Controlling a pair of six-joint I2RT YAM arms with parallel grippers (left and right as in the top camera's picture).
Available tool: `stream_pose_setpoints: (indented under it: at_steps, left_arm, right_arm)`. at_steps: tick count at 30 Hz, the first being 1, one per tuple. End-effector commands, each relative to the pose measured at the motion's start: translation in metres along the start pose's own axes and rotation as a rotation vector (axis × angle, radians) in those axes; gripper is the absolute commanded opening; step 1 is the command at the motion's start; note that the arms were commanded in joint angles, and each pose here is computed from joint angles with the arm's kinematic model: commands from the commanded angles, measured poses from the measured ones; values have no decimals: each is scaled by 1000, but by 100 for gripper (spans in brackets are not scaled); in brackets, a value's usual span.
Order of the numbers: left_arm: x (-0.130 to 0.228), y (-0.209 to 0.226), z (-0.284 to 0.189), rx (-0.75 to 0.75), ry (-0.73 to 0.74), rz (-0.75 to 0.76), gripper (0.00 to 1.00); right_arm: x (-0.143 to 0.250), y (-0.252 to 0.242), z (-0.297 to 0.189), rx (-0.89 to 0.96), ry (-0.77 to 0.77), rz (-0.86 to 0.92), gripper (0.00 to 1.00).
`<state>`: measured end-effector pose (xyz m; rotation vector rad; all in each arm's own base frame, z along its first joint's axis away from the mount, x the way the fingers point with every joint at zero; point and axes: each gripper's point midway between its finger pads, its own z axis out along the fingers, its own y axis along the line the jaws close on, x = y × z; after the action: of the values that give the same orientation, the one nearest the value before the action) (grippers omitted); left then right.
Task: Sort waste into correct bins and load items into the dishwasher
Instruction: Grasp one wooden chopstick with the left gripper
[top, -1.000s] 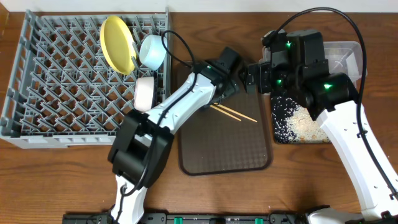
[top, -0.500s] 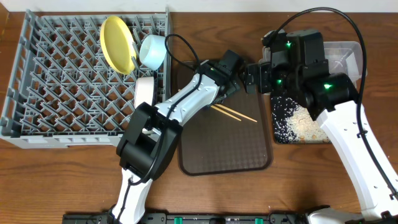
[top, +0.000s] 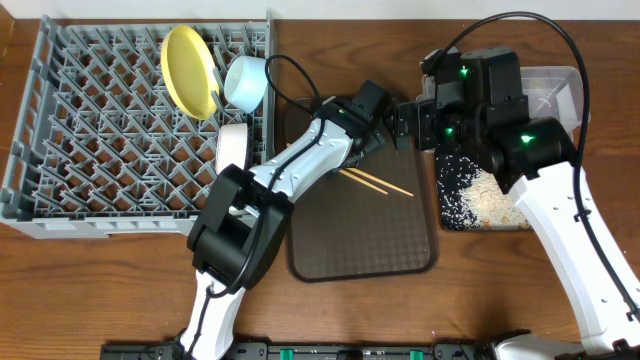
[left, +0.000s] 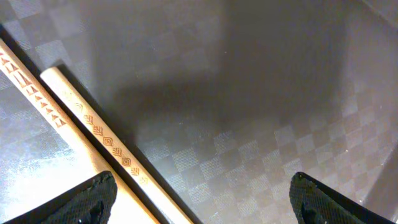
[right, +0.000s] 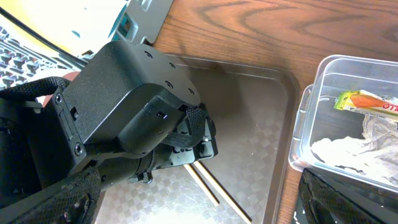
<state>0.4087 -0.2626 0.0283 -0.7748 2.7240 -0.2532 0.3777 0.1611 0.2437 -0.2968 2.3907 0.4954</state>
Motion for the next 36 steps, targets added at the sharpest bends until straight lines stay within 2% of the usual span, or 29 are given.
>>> stream_pose_setpoints:
  at_steps: [1,20,22,27,33,36]
  left_arm:
    - [3,9,8,-37,-11,-23,90]
    - [11,9,29,-40,20,-51,88]
    - [14,8,29,-35,34,-51,83]
    - [20,12,28,-48,61,-48,54]
    - [20,12,28,-48,60,-48,35]
    - [18,10,28,-42,55,-39,31]
  right_arm:
    - [-3,2,0,-4,-4,7,100]
    - [-3,2,0,-4,-4,7,99]
    - [-3,2,0,-4,-4,7,99]
    - [-3,2,0,-4,-4,7,99]
    - [-3,2,0,-4,-4,7,99]
    - [-3,2,0,-4,-4,7,99]
